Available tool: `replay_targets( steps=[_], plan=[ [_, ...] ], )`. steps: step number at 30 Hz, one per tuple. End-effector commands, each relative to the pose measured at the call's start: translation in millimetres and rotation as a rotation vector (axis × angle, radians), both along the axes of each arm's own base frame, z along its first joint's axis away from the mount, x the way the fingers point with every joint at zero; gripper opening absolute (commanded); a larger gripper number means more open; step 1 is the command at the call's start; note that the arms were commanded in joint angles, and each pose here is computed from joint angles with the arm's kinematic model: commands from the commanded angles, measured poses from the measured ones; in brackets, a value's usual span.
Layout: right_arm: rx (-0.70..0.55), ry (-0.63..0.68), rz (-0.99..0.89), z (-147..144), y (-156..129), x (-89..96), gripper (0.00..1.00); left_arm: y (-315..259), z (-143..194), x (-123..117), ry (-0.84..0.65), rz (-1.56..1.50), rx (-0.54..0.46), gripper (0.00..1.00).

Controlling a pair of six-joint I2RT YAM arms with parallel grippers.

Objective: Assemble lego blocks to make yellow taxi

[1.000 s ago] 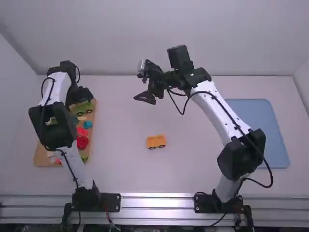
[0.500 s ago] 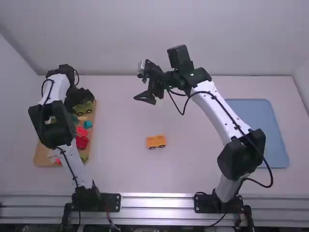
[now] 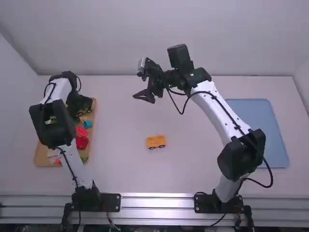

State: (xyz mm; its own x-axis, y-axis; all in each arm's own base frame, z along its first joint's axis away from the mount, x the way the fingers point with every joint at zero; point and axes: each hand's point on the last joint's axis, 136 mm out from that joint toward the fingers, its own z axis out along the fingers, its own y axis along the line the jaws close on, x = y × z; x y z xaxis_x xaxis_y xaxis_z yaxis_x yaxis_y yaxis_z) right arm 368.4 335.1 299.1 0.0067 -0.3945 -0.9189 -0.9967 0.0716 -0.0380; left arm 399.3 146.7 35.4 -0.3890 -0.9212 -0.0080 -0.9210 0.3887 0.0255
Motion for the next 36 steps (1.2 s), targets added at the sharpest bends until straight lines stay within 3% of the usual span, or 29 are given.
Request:
replay_targets(
  steps=[1,7,13,17,36],
  plan=[
    [0.009,0.002,0.006,4.4,-0.3,-3.9,0.99,0.3,-10.4,-10.2,0.041,0.088,0.009,0.8],
    [0.007,0.005,0.005,4.0,-0.4,-4.2,0.98,4.4,-15.4,-13.3,0.049,0.125,0.035,0.65],
    [0.007,0.005,0.006,3.9,-0.5,-4.3,0.99,6.4,-18.1,-4.6,0.013,0.123,0.048,0.59],
    [0.005,0.008,0.006,3.3,-0.7,-4.7,0.99,4.3,-25.6,-10.7,0.03,0.122,0.044,0.5],
    [0.002,0.011,0.002,2.6,-1.3,-4.3,0.99,15.2,-34.7,-4.2,-0.008,0.149,0.105,0.52]
  ],
)
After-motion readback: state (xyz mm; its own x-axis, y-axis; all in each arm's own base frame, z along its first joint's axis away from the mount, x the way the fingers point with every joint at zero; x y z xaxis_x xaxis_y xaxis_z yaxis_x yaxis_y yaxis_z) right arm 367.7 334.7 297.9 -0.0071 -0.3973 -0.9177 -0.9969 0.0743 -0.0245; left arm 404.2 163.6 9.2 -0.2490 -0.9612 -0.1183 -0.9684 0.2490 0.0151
